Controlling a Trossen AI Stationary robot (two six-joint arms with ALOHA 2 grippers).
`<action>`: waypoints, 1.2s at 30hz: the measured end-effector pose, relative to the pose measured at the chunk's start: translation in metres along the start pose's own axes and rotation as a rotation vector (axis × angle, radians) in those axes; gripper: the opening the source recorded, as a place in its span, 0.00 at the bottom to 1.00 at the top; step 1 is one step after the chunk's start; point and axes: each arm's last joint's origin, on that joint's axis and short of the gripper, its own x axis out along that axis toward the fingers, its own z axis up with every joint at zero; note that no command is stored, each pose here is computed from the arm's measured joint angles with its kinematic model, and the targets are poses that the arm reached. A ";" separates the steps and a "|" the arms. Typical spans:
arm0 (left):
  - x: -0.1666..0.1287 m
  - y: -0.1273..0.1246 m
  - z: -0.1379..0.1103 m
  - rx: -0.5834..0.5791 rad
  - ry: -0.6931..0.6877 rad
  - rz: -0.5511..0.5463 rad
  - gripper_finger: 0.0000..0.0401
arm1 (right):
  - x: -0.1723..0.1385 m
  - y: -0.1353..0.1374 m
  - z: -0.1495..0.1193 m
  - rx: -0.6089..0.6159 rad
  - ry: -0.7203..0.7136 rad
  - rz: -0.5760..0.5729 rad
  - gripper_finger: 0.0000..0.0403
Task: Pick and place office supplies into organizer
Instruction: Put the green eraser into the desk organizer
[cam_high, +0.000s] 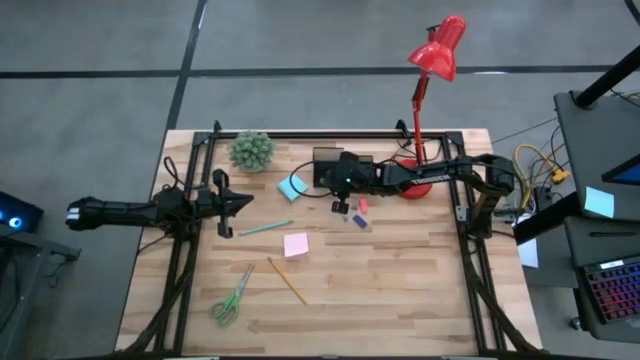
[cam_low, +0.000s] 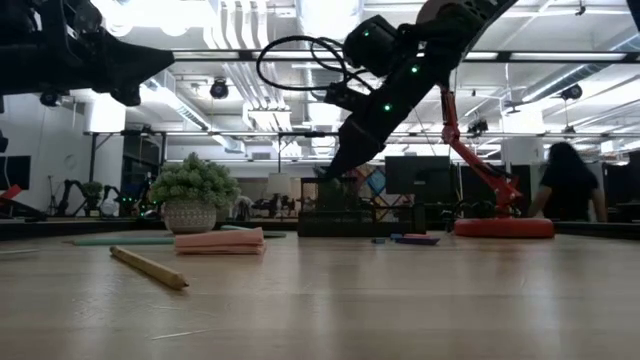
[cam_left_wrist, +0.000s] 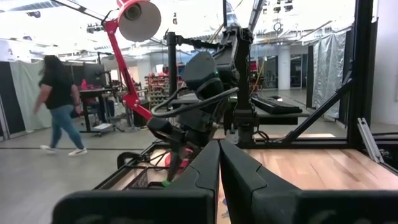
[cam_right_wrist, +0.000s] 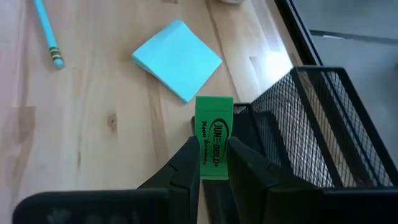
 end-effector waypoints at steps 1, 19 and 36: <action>0.000 0.000 0.000 0.000 0.000 -0.001 0.00 | 0.002 0.000 0.000 -0.006 0.005 0.000 0.16; 0.000 0.000 0.000 0.001 0.004 -0.001 0.00 | 0.021 -0.012 -0.002 -0.055 0.055 -0.017 0.16; 0.000 0.000 -0.001 0.001 0.005 -0.001 0.00 | 0.022 -0.017 -0.001 -0.207 0.025 -0.011 0.16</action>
